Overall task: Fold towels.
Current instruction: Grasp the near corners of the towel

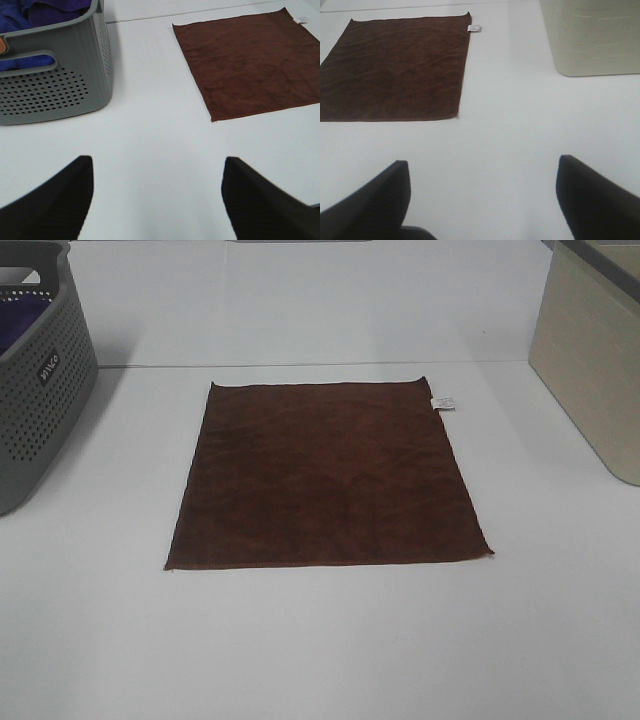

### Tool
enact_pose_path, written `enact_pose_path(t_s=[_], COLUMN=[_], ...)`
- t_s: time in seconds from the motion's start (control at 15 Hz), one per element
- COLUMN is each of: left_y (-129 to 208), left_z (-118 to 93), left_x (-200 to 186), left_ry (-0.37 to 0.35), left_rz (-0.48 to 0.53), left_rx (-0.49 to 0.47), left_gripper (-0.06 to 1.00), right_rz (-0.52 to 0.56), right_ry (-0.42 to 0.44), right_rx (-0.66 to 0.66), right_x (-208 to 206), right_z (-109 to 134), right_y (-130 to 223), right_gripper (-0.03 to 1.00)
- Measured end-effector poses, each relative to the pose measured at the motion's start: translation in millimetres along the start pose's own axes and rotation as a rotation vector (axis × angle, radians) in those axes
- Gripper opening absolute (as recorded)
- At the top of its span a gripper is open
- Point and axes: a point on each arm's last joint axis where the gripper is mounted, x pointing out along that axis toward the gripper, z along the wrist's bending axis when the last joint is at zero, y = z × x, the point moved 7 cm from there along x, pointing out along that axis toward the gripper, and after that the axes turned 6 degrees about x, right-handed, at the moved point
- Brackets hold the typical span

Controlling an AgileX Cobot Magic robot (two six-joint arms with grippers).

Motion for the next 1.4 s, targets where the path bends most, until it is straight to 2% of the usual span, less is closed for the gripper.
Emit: enact_pose_path(t_s=[0.47, 0.73, 1.0, 1.13, 1.4], left_y=[0, -27, -54, -60, -48], left_z=[0, 3, 10, 12, 6], left_x=[0, -1, 33, 57, 114], left_ry=[0.000, -0.012, 0.015, 0.048, 0.139], left_rz=[-0.001, -0.135, -0.160, -0.101, 0.131], left_rx=[0.000, -0.020, -0.121, -0.198, -0.408], left_gripper=[0.69, 0.69, 0.69, 0.69, 0.69], right_rz=[0.000, -0.030, 0.091, 0.213, 0.410], right_ry=[-0.003, -0.009, -0.026, -0.042, -0.026], right_rx=[0.001, 0.007, 0.050, 0.091, 0.126], right_x=[0, 2, 33, 56, 104], right_z=[0, 2, 7, 12, 12], right_y=[0, -16, -40, -49, -75], right_gripper=[0.76, 0.76, 0.76, 0.76, 0.76])
